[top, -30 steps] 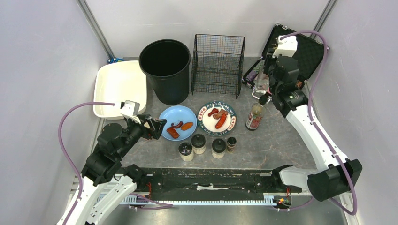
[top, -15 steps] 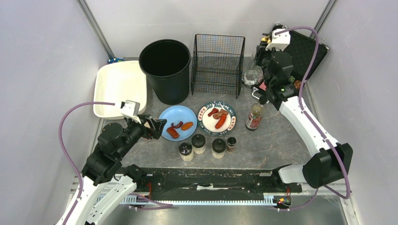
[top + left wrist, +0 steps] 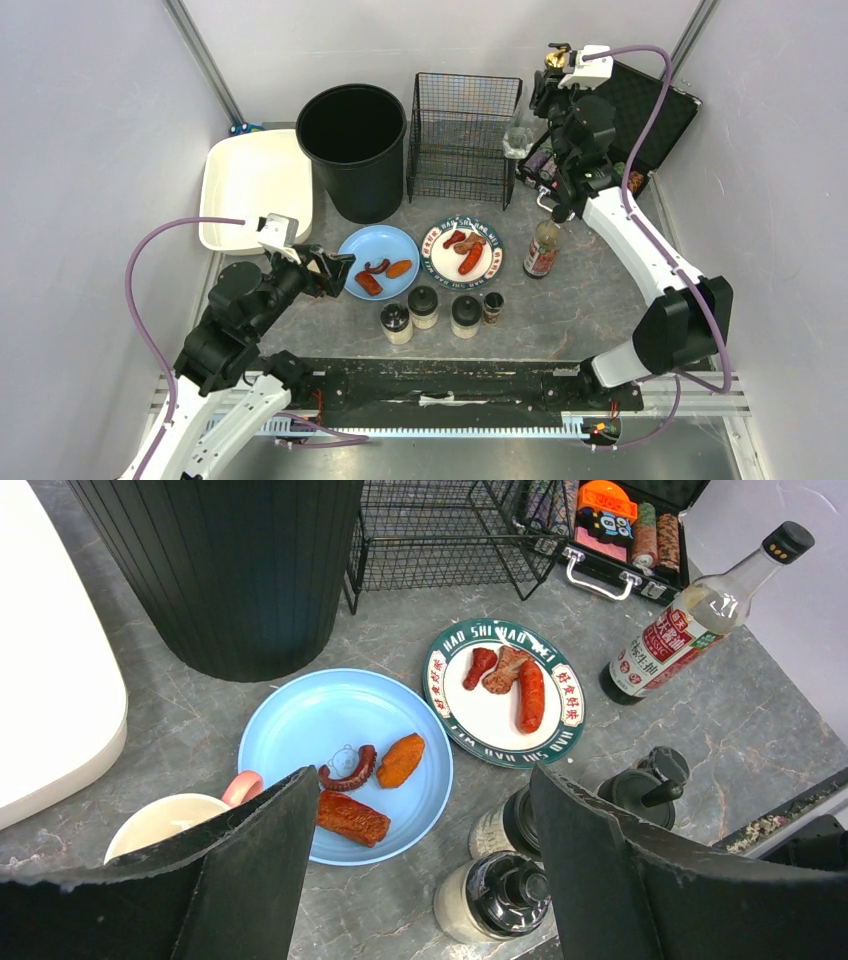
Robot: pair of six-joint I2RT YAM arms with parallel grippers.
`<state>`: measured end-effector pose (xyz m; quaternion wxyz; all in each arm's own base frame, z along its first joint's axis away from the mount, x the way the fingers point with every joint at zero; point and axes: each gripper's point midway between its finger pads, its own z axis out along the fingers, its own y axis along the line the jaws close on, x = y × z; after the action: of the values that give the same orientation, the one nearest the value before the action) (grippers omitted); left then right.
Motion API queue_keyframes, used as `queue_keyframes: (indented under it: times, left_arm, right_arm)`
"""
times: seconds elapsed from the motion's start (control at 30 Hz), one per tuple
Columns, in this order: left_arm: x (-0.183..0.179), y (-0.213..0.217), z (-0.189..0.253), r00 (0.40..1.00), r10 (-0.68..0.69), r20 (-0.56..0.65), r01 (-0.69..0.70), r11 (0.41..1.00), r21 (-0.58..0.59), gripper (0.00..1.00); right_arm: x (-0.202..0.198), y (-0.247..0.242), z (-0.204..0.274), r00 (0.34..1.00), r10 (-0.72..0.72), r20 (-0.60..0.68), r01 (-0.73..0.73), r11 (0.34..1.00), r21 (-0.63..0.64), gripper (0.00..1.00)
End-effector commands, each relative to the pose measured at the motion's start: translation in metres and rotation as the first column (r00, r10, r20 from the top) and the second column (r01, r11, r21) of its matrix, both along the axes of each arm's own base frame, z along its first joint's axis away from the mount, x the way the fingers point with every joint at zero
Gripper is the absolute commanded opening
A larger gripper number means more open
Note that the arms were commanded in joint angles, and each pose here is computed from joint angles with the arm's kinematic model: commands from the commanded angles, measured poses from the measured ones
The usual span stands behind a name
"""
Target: Clear the kitchen counter
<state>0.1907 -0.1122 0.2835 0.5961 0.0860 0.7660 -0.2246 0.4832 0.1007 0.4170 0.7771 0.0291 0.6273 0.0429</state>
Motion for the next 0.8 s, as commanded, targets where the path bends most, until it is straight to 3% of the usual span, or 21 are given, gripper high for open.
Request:
queue_keyframes:
  times: [0.0,0.77]
  left_arm:
    - [0.004,0.003,0.000,1.000,0.008,0.020,-0.009,0.999,0.040,0.83]
    - [0.010,0.004,-0.009,1.000,0.028,-0.006,-0.028,0.997,0.072,0.83]
  right_arm:
    - [-0.013,0.000,0.100,0.950,0.010,0.311,-0.043,0.994,0.099,0.00]
    - [0.047,0.020,0.128,0.884,-0.012,0.467,-0.046,0.993,0.112,0.00]
